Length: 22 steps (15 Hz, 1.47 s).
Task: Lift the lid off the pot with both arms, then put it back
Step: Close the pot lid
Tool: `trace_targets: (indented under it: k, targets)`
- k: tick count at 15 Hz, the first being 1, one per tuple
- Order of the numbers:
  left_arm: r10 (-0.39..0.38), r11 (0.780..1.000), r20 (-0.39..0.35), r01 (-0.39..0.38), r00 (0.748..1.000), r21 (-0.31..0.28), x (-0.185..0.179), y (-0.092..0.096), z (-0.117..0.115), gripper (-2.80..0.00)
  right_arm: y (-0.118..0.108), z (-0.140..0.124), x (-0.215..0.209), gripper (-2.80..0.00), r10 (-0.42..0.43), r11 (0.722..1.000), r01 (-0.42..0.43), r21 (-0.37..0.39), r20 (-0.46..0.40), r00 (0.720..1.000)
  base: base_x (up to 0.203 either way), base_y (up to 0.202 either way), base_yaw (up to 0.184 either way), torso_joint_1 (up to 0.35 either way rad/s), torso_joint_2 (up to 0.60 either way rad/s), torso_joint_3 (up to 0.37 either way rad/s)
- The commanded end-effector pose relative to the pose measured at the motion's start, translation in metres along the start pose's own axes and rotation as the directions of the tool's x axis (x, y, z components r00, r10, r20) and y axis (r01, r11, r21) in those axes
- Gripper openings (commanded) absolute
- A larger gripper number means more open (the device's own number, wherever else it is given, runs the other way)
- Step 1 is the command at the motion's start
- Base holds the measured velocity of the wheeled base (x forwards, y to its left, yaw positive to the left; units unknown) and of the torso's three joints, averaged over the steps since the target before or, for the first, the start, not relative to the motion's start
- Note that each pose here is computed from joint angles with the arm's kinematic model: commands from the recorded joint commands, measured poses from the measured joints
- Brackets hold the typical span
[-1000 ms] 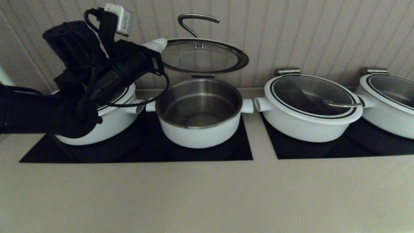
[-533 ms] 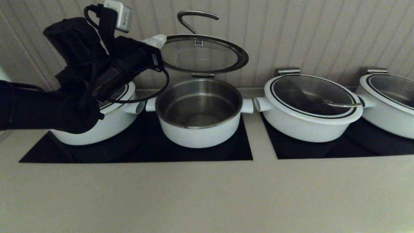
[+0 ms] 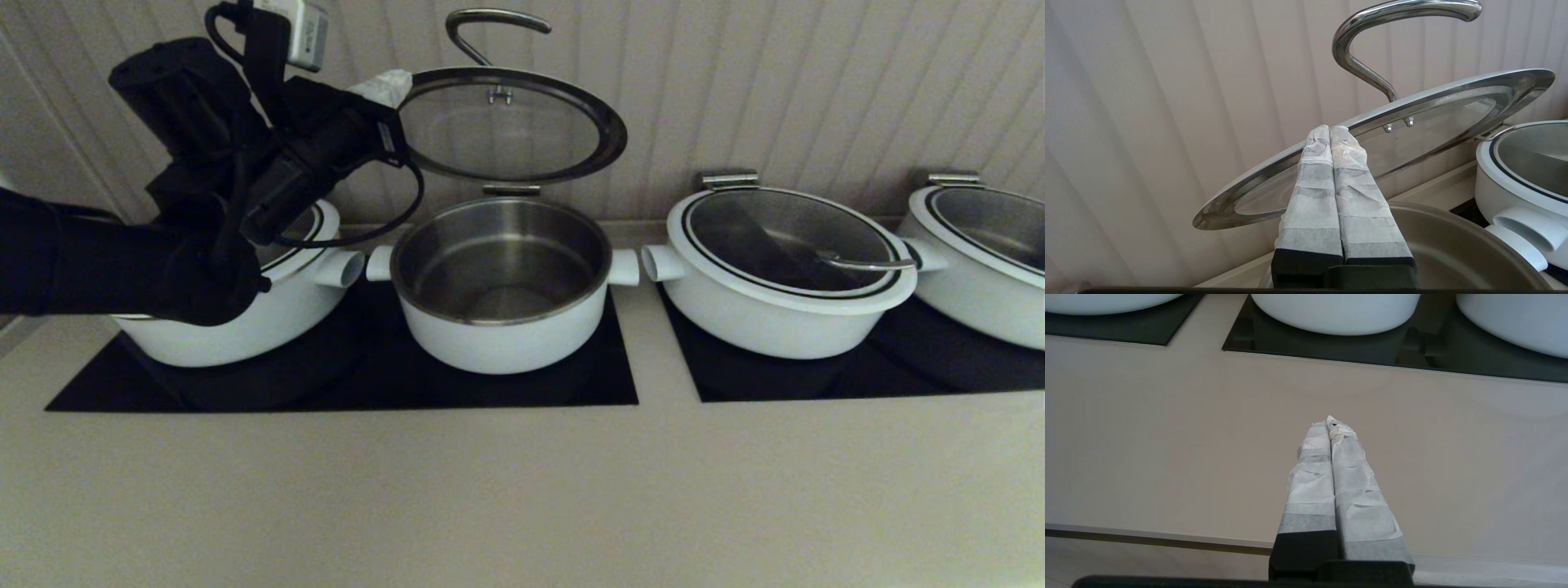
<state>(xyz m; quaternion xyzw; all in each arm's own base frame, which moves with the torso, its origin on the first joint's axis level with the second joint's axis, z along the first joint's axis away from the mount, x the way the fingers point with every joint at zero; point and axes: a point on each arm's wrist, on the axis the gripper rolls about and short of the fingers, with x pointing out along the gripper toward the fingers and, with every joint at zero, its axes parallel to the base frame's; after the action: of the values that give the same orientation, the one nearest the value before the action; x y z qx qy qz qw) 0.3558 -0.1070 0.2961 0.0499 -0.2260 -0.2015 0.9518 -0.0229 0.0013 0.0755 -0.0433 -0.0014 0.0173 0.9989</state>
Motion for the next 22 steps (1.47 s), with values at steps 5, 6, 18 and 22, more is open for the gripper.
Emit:
trace_targets:
  k: [5, 6, 18, 22]
  targets:
    - [0.029, 1.0, 0.044, -0.029, 0.999, 0.009, 0.002, 0.004, 0.012, -2.8, 0.0, 0.0, 0.0, -2.8, 0.001, 1.0, -0.001, -0.001, -0.001, 1.0, 0.0, 0.0, 0.0, 0.0, 0.0, 0.0]
    - [0.03, 0.999, 0.052, -0.031, 0.998, 0.01, 0.003, 0.004, 0.015, -2.8, 0.0, 0.0, 0.0, -2.8, 0.001, 1.0, -0.001, -0.001, -0.001, 1.0, 0.0, 0.0, 0.0, 0.0, 0.0, 0.0]
    - [0.031, 0.999, 0.06, -0.032, 0.998, 0.017, -0.002, 0.008, 0.033, -2.8, 0.0, 0.0, 0.0, -2.8, 0.001, 1.0, -0.001, -0.001, -0.001, 1.0, 0.0, 0.0, 0.0, 0.0, 0.0, 0.0]
    - [-0.052, 0.997, 0.007, 0.051, 0.999, 0.052, 0.0, 0.009, 0.027, -2.8, 0.0, 0.0, 0.0, -2.8, 0.001, 1.0, -0.001, -0.001, -0.001, 1.0, 0.0, 0.0, 0.0, 0.0, 0.0, 0.0]
